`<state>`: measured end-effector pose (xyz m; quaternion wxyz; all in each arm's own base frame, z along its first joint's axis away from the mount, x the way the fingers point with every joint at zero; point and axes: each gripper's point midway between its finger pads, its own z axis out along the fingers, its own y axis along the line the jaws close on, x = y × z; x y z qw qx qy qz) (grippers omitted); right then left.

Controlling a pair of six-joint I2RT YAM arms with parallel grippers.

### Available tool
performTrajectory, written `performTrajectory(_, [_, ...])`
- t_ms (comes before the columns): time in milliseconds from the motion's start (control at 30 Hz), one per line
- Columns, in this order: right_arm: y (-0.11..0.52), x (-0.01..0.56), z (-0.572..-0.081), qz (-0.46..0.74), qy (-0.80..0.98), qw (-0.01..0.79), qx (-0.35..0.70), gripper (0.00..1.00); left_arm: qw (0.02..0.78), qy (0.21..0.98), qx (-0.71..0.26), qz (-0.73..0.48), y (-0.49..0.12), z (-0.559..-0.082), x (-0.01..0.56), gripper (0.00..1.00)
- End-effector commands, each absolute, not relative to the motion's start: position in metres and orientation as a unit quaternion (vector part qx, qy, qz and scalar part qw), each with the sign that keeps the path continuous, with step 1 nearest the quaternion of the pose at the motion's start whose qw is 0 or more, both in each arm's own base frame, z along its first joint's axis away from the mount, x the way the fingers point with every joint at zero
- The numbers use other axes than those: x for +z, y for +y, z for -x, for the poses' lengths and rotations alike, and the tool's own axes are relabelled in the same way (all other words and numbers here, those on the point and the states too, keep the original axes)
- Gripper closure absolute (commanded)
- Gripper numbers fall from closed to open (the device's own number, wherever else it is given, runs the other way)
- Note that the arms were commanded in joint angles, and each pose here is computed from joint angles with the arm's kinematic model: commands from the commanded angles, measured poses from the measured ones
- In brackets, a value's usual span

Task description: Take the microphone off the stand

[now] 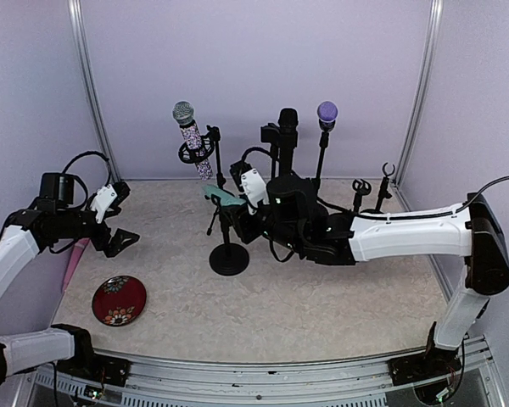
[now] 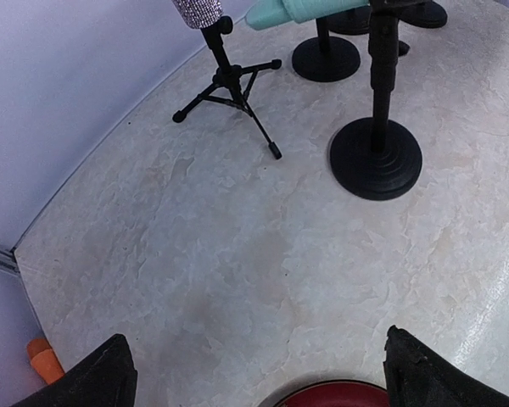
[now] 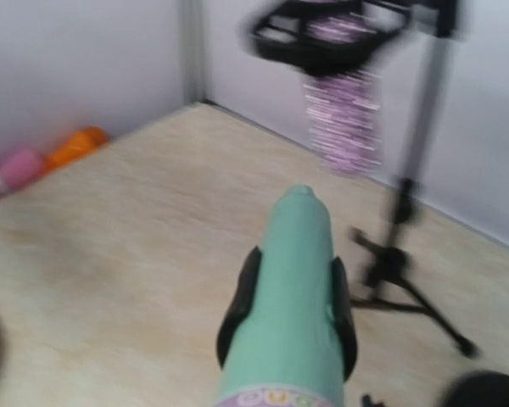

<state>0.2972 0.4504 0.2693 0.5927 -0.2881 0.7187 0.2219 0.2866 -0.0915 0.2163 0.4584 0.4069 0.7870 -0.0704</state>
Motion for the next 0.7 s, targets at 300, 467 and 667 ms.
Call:
performTrajectory(300, [0.578, 0.325, -0.250, 0.303, 0.627, 0.632, 0.340, 1.00, 0.468, 0.778, -0.168, -0.384, -0.130, -0.290, 0.237, 0.06])
performTrajectory(467, [0.596, 0.319, -0.252, 0.307, 0.629, 0.631, 0.336, 1.00, 0.460, 0.780, -0.180, -0.384, -0.147, -0.290, 0.221, 0.10])
performTrajectory(667, [0.599, 0.320, -0.251, 0.300, 0.629, 0.633, 0.337, 1.00, 0.466, 0.788, -0.186, -0.356, -0.151, -0.308, 0.213, 0.25])
